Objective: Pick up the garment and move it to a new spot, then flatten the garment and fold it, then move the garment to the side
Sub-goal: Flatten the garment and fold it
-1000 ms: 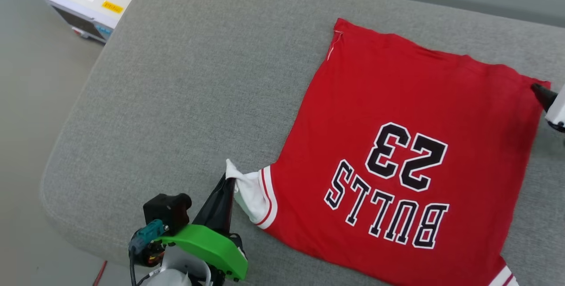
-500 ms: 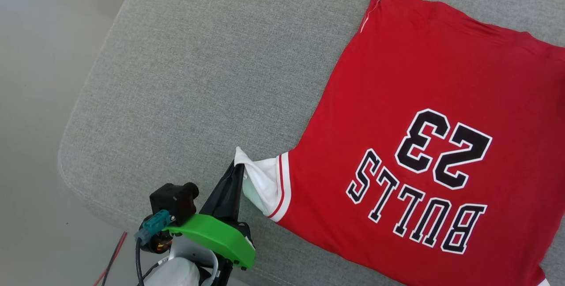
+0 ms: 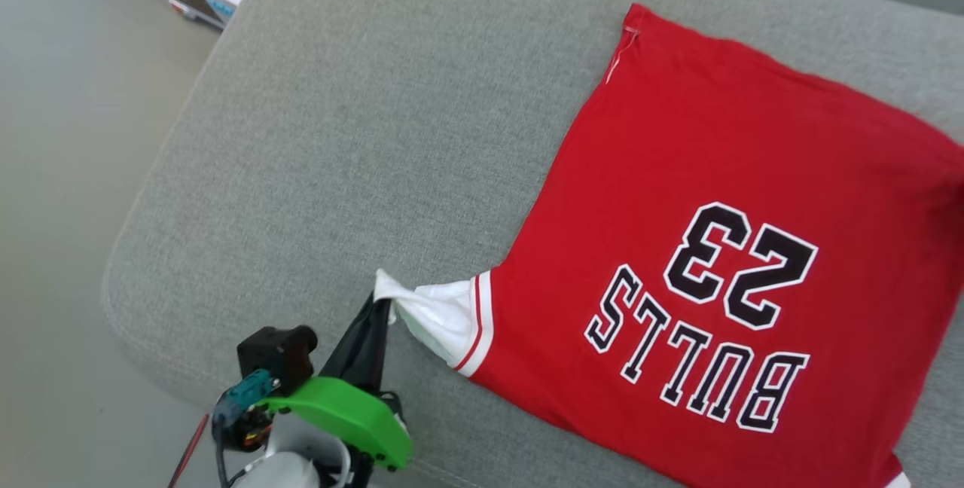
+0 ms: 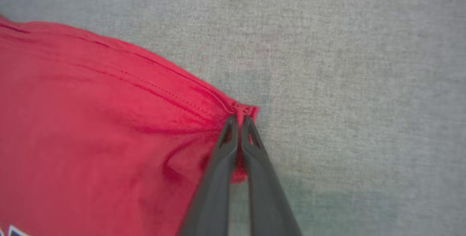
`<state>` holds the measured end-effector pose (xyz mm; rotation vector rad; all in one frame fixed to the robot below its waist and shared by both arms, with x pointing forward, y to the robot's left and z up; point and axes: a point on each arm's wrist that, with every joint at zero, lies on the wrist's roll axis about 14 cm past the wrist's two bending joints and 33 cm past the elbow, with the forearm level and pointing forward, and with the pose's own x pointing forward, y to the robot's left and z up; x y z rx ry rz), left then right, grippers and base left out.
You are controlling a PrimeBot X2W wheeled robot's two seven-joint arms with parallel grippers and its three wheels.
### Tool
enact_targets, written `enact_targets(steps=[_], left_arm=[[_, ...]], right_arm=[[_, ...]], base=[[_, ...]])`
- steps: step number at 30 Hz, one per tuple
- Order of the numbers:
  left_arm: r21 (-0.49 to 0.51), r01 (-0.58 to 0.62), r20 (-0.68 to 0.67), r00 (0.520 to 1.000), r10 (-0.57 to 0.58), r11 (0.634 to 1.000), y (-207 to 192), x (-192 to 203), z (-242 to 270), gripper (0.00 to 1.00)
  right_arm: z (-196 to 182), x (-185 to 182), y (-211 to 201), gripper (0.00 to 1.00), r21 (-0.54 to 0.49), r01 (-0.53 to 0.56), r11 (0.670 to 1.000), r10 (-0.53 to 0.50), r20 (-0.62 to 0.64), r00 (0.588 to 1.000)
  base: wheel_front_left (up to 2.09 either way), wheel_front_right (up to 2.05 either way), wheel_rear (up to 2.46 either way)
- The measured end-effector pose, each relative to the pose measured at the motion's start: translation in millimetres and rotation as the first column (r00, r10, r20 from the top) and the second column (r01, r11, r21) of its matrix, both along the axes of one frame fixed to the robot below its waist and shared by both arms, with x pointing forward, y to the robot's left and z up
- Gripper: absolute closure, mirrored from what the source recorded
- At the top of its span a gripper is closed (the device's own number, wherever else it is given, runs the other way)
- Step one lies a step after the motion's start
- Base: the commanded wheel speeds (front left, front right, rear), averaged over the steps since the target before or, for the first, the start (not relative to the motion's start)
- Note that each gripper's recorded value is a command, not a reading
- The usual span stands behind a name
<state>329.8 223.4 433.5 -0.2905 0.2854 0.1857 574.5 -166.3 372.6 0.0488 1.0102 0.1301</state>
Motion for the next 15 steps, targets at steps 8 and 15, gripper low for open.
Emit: enact_targets(steps=[8,15], left_arm=[[0.016,-0.025,-0.004,1.0,0.025,1.0,11,-16,2,1.0],[0.011,0.026,-0.003,1.0,-0.025,1.0,3,-13,5,1.0]], right_arm=[[23,-48,-53,1.0,-0.058,0.028,0.998,-0.024,0.078,0.997],[29,-133,-110,1.0,-0.044,0.144,0.989,-0.139,0.109,0.984]], base=[[0.0,0.0,0.0],[0.0,0.0,0.0]])
